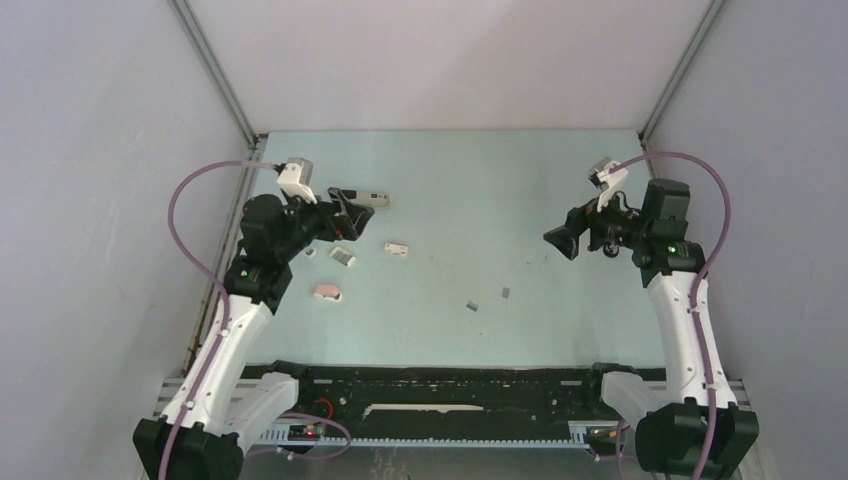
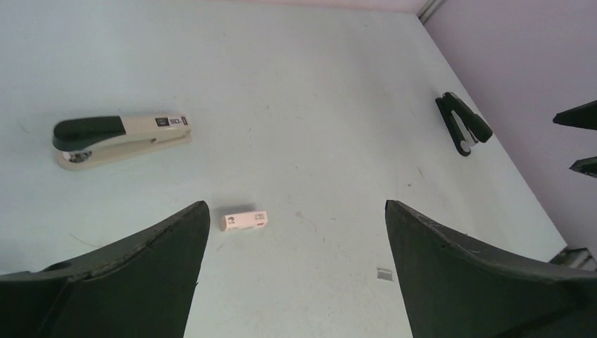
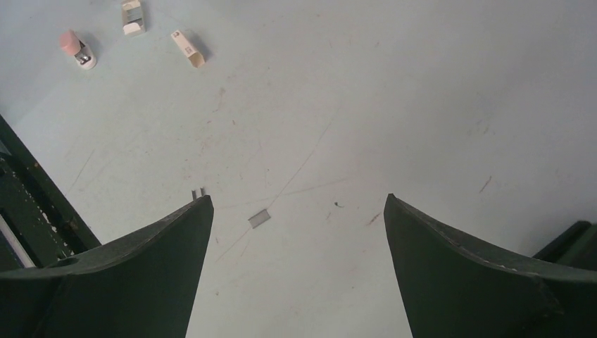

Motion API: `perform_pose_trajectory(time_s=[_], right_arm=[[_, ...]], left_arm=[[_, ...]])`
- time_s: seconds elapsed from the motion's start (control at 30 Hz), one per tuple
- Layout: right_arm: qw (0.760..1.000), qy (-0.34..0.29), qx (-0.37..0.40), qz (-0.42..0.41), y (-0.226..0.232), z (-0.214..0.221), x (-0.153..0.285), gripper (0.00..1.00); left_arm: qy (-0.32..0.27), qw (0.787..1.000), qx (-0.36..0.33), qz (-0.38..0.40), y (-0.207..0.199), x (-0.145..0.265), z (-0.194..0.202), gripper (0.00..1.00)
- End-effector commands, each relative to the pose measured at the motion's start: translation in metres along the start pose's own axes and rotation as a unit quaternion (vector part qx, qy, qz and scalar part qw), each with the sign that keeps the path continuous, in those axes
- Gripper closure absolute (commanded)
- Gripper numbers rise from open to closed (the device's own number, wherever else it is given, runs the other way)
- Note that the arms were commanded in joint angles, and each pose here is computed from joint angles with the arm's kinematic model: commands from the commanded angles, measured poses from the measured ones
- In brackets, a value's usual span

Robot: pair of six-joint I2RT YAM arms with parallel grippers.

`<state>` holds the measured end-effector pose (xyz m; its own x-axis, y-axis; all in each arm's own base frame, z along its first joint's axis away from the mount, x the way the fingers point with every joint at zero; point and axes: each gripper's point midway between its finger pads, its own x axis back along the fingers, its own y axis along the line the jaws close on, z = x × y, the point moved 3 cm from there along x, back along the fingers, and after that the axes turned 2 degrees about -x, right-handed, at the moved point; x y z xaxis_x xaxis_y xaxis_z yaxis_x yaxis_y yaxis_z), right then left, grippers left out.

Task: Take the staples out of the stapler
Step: Pick up the stapler from the center of the board.

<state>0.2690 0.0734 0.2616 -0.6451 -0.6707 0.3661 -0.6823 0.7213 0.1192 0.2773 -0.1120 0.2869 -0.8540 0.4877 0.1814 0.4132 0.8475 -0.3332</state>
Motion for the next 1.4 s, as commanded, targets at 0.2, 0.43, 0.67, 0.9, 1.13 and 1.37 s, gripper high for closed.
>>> perform_pose_trajectory(time_s=[0.2, 0.43, 0.67, 0.9, 1.13, 1.37], right_arm=[[0.998, 0.006, -0.053, 0.034, -0.019, 0.023, 0.018, 0.00], [0.995, 0.021, -0.067, 0.070, -0.032, 0.034, 0.026, 0.00], [0.983, 0.047, -0.089, 0.152, -0.061, 0.053, 0.041, 0.00], [0.941, 0.077, -0.128, 0.302, -0.115, 0.084, 0.057, 0.00], [0.893, 0.134, -0.154, 0.402, -0.171, 0.093, 0.034, 0.00], [0.880, 0.173, -0.191, 0.399, -0.210, 0.095, 0.011, 0.05]], left_arm=[[-0.010, 0.999, 0.016, 0.048, -0.015, 0.009, -0.010, 0.00], [-0.008, 0.998, 0.023, 0.063, -0.021, 0.012, -0.009, 0.00], [-0.002, 0.996, 0.036, 0.084, -0.027, 0.011, -0.008, 0.00], [-0.012, 0.995, 0.033, 0.098, -0.034, 0.018, -0.012, 0.00], [-0.013, 0.993, 0.036, 0.110, -0.038, 0.019, -0.013, 0.00], [-0.023, 0.994, 0.031, 0.106, -0.038, 0.023, -0.014, 0.00]])
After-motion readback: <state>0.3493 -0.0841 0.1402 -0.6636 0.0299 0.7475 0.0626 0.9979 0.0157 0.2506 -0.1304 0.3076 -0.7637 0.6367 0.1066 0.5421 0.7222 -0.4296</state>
